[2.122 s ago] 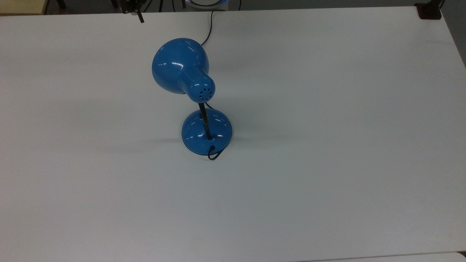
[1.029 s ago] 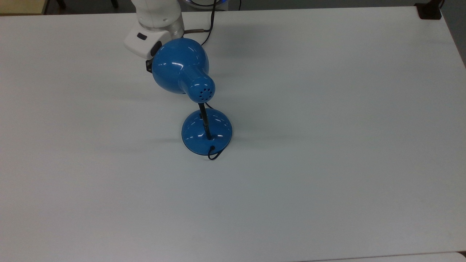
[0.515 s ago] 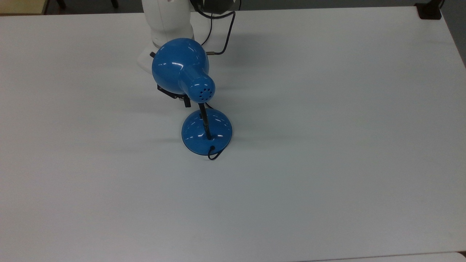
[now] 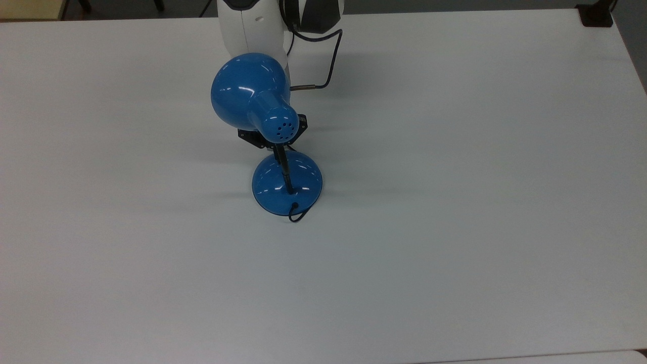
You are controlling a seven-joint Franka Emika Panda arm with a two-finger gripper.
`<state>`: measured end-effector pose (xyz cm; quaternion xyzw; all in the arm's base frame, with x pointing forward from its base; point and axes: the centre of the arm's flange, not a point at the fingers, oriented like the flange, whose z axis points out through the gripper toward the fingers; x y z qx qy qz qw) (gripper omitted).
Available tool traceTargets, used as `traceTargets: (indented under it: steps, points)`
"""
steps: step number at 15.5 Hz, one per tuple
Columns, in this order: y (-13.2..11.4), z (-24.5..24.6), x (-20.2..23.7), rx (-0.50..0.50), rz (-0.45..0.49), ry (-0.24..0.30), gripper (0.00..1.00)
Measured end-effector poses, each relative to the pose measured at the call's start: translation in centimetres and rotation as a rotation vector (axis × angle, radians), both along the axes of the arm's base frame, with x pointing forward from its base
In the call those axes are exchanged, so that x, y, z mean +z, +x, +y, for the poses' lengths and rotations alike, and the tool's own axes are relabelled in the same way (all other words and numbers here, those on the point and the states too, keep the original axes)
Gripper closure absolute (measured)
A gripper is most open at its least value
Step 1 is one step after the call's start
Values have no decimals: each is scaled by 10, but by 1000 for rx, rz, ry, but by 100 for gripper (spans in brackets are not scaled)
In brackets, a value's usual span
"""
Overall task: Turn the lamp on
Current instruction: 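Lower the gripper onto the switch on the lamp base, then press down on the base switch with the gripper fingers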
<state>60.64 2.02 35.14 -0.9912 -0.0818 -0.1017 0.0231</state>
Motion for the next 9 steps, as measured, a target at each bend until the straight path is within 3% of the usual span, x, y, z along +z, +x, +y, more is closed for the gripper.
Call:
traceTargets:
  steps: [9]
  points:
    - [2, 8, -7, 11, 6, 4, 99]
